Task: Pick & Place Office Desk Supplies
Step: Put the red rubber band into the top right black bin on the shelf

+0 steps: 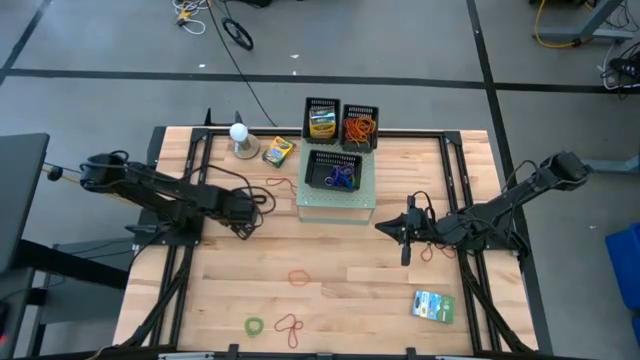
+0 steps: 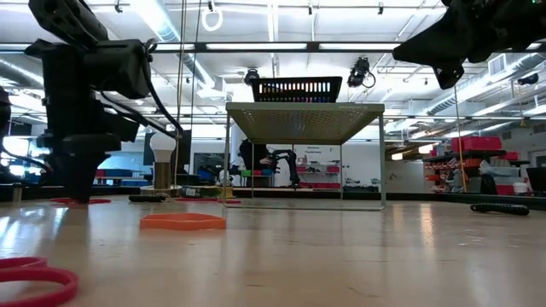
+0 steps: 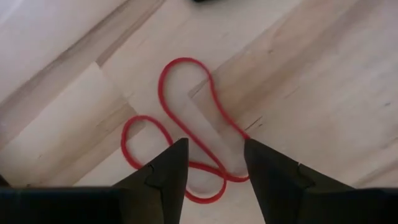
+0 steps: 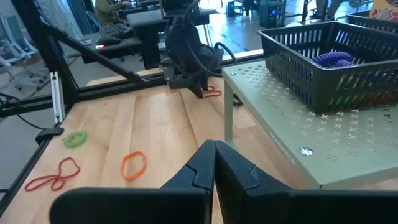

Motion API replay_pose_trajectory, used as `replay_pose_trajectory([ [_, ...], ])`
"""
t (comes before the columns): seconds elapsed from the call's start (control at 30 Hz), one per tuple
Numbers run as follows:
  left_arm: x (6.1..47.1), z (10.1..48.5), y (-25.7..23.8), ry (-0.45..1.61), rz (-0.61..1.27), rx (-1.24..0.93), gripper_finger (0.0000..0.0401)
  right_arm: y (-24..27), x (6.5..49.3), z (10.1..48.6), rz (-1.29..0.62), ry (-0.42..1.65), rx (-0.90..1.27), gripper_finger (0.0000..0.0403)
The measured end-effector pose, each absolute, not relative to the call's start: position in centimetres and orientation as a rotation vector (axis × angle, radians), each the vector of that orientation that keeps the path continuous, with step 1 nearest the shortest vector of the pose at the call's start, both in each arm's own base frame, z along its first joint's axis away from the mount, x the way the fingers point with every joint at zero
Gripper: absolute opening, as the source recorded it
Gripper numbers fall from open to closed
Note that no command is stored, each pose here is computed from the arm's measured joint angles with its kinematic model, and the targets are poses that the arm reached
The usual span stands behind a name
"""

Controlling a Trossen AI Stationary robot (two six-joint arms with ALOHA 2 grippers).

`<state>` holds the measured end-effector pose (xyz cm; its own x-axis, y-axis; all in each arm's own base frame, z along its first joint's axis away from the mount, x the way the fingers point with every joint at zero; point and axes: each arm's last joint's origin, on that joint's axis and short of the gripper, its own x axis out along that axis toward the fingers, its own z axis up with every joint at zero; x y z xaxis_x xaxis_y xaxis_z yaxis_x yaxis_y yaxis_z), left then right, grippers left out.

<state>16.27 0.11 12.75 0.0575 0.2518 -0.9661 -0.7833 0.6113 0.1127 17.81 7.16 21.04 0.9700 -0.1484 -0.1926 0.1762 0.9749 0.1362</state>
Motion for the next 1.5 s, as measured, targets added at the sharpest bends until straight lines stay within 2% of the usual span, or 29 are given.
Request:
replay_pose_trajectory([
  [0.1,16.1,12.5,0.2,1.306,0.803,-0.494,0.0165,7.2,17.8,21.1,-0.164,0.178,0.156,0.0015],
  [0.2,16.2,12.6,0.1,1.303,0.745,-0.476,0.0142,7.2,17.8,21.1,-0.163,0.176,0.157,0.0015],
  [0.43,16.0,13.2,0.0,1.3,0.628,-0.449,0.0024,7.2,17.8,21.2,-0.162,0.17,0.158,0.0015],
  [0.5,15.9,13.5,-0.1,1.291,0.596,-0.451,0.0009,7.2,17.8,21.2,-0.162,0.17,0.158,0.0015],
  [0.67,15.8,15.0,-1.1,1.187,0.466,-0.454,0.0005,7.2,17.8,21.2,-0.161,0.17,0.161,0.0015],
  [0.9,16.7,17.8,-4.4,0.871,0.221,-0.454,0.0005,7.2,17.8,21.1,-0.157,0.177,0.157,0.0015],
  [1.17,17.1,17.3,-6.5,0.816,0.243,-0.439,0.0008,7.2,17.8,21.1,-0.158,0.178,0.157,0.0015],
  [1.5,22.6,18.1,-8.9,0.574,0.124,-0.382,0.0008,8.3,19.0,19.5,-0.126,0.224,0.174,0.0024],
])
